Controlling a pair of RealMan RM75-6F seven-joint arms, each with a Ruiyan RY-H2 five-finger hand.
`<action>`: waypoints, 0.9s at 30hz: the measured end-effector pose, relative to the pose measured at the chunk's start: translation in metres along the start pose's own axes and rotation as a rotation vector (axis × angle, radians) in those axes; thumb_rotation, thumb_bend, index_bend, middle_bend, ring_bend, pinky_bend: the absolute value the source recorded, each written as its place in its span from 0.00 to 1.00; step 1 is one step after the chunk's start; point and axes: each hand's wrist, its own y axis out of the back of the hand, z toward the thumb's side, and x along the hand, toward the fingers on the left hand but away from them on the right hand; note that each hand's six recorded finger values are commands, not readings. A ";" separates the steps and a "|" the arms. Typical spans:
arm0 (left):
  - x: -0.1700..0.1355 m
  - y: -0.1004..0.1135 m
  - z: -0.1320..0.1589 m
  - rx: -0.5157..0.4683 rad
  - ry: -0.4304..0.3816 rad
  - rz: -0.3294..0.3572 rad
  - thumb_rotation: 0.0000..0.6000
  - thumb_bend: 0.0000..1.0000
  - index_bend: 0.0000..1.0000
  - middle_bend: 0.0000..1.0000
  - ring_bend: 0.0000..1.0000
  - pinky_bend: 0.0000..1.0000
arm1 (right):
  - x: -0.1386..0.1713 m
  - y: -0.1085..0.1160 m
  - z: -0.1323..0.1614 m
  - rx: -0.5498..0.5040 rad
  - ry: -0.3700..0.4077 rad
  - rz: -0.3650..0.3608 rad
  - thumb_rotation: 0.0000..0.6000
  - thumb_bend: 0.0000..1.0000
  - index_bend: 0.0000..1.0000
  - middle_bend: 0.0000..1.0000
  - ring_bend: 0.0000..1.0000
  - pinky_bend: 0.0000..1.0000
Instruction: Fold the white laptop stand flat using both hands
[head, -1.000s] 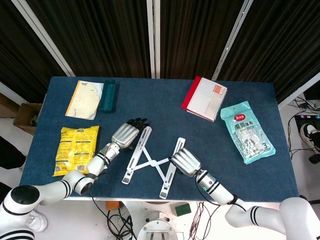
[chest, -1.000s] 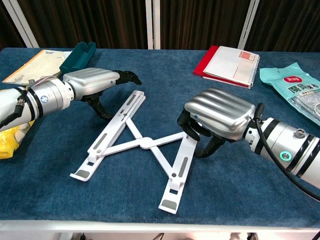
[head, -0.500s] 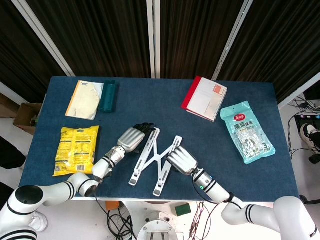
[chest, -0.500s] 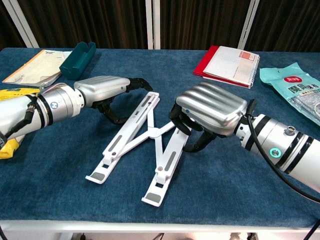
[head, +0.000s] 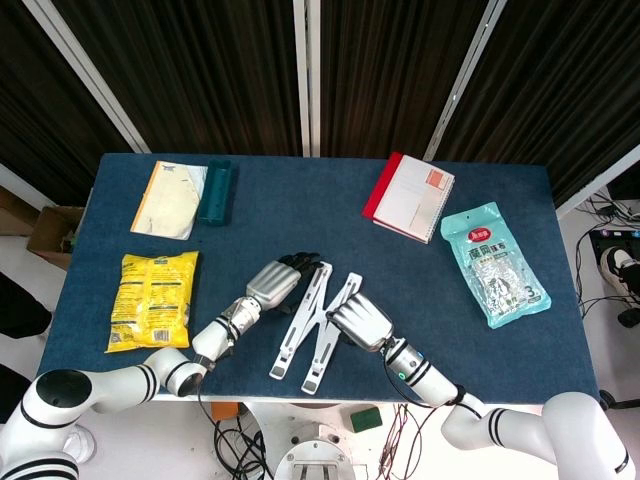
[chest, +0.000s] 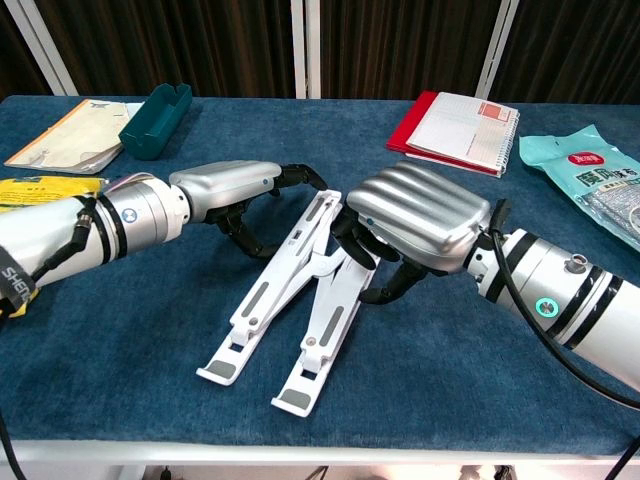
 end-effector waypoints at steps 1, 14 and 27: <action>0.000 0.002 -0.002 0.007 0.006 0.007 1.00 0.00 0.10 0.01 0.04 0.16 | 0.001 0.000 0.001 -0.002 0.004 0.004 1.00 0.00 0.76 0.81 0.84 0.89; -0.066 0.074 -0.059 -0.017 0.169 0.204 1.00 0.00 0.10 0.01 0.04 0.16 | 0.004 0.029 0.008 0.080 0.187 0.257 1.00 0.00 0.00 0.14 0.03 0.10; -0.156 0.088 -0.107 -0.066 0.337 0.281 1.00 0.00 0.10 0.01 0.04 0.16 | -0.046 0.034 0.010 0.263 0.293 0.466 1.00 0.00 0.00 0.13 0.01 0.09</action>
